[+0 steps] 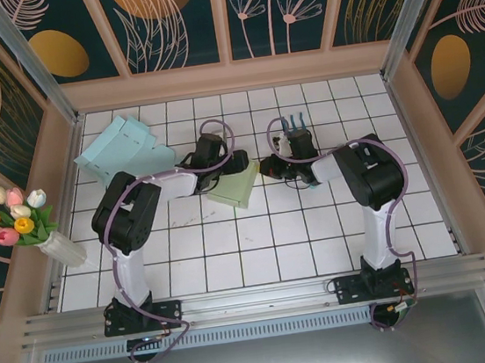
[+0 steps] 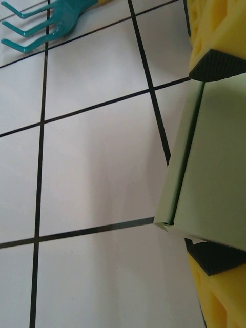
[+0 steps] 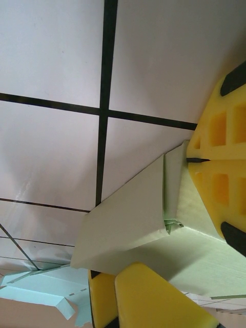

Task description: Fold the paper box

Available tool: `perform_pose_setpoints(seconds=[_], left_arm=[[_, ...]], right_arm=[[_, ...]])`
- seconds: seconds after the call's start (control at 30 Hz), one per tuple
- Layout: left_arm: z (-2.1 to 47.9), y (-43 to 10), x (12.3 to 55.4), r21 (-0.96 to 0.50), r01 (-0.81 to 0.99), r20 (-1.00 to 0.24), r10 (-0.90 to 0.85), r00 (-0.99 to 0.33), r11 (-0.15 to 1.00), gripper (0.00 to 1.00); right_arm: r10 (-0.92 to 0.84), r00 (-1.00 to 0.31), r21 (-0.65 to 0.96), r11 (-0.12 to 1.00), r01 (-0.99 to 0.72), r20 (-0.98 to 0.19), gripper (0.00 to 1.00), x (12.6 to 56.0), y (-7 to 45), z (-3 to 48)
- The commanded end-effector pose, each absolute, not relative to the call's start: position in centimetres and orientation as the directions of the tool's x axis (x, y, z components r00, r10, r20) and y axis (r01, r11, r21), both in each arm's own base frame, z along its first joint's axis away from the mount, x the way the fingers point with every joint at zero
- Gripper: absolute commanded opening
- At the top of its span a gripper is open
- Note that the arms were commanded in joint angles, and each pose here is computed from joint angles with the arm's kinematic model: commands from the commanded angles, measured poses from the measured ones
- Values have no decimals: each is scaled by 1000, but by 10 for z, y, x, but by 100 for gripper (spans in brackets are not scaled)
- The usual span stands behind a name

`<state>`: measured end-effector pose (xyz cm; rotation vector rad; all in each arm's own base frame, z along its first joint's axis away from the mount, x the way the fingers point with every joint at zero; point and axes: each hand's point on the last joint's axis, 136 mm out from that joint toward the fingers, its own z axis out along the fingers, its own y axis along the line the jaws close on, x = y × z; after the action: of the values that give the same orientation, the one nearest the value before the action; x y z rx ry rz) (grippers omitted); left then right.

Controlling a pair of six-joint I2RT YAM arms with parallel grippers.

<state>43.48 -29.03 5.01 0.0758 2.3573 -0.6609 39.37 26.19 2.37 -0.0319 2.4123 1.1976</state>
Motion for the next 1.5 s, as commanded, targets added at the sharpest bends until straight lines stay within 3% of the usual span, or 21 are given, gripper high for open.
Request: perform_pose_setpoints(seconds=[0.0,0.2,0.47,0.67,0.9,1.47], left_arm=[[66,-336,414,-621,342,-579,-119,-806,705,83],[88,-369,383,-720,409,-552,-106,-827,560,83],[66,-322,404,-578,238,-571,-179,-801,781,84],[68,-276,417,-464,118,-624,-229,-747,878,87],[87,-246,402,-423,81,-665,-248,-705,903,89],[57,-256,343,-600,159,-559,-268,-785,784,87]], right_arm=[[163,-932,702,702,-121,-324,0,385,244,-22],[155,-933,735,662,-147,-325,0,386,252,-16],[188,-920,725,676,-134,-345,0,382,244,-2],[216,-908,687,720,-100,-359,0,373,229,7],[206,-909,672,734,-103,-364,0,340,222,24],[115,-931,662,733,-157,-348,0,274,272,24]])
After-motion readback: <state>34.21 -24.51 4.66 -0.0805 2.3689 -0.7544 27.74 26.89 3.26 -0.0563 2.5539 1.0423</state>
